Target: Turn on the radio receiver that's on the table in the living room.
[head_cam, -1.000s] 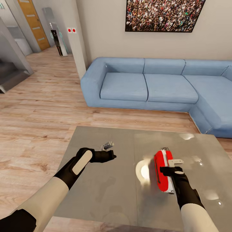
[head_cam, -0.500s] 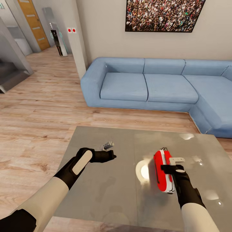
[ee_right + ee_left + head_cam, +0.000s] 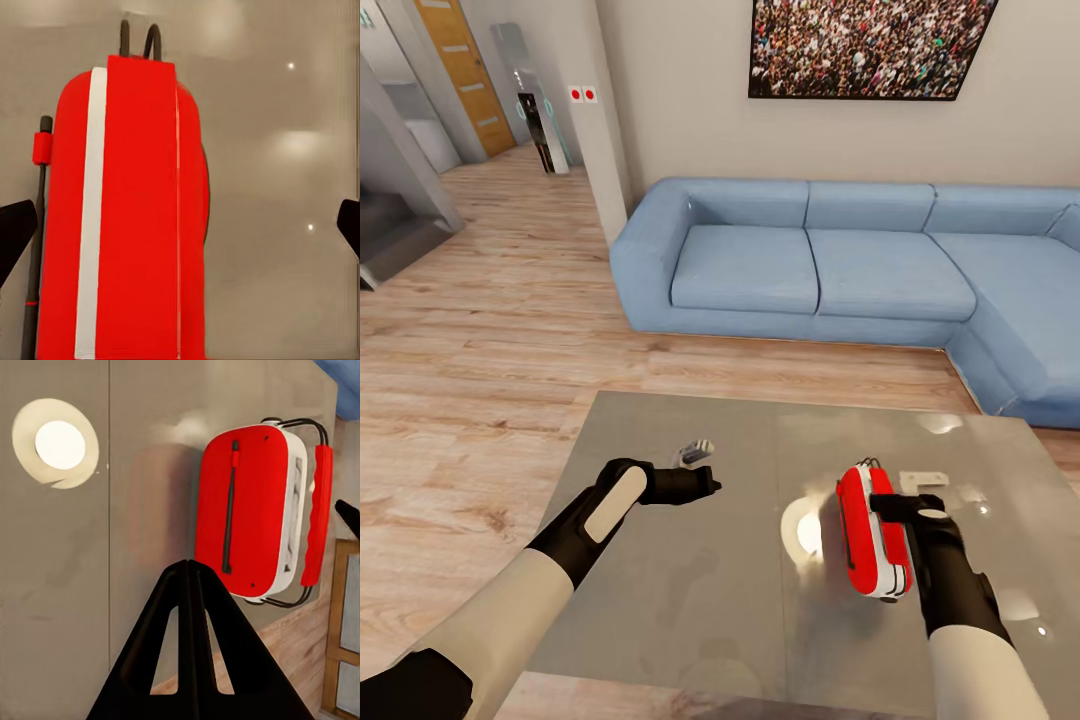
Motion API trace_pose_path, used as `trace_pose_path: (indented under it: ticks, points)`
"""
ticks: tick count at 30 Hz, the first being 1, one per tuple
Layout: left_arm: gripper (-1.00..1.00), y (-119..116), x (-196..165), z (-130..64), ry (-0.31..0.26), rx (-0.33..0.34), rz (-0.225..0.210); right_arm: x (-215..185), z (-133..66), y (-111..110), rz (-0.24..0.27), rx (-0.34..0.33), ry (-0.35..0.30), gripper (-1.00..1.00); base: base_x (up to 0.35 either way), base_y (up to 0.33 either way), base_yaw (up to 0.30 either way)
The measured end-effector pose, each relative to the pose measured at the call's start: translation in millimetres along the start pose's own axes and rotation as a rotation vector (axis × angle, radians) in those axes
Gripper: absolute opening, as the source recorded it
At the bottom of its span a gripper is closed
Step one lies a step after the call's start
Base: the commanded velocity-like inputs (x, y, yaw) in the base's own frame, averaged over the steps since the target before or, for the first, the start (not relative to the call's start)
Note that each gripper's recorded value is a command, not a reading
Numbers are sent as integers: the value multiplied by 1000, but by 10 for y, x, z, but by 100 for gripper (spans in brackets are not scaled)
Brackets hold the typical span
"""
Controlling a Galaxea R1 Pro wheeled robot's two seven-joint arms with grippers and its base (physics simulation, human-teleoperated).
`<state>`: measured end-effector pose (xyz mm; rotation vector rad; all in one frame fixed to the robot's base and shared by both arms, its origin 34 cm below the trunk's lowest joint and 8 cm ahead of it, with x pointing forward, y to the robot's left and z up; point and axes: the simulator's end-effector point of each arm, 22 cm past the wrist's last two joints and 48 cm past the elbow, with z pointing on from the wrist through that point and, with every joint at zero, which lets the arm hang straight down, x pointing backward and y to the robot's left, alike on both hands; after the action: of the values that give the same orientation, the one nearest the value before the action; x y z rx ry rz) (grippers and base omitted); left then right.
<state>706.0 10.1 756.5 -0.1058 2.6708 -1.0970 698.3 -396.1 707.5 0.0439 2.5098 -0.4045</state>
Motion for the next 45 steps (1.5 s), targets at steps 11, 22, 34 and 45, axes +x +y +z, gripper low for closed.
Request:
trace_pose_path:
  ticks: [11, 22, 34, 45]
  points:
    - [-100, -5, -2, 0, 0, 1, 1, -613, -476, -180, 72, -64, -21, 100, 0, 0, 0]
    - [-100, -3, -3, 1, -1, 0, 0, -715, -709, -65, 71, -166, 14, 100, 0, 0, 0]
    - [-100, -8, -14, -7, -4, 2, 3, -750, -743, -134, 60, -146, 7, 100, -196, 0, 0]
    - [-100, -7, -15, -7, -4, 1, 5, -759, -748, -156, 63, -143, 3, 100, -342, 0, 0]
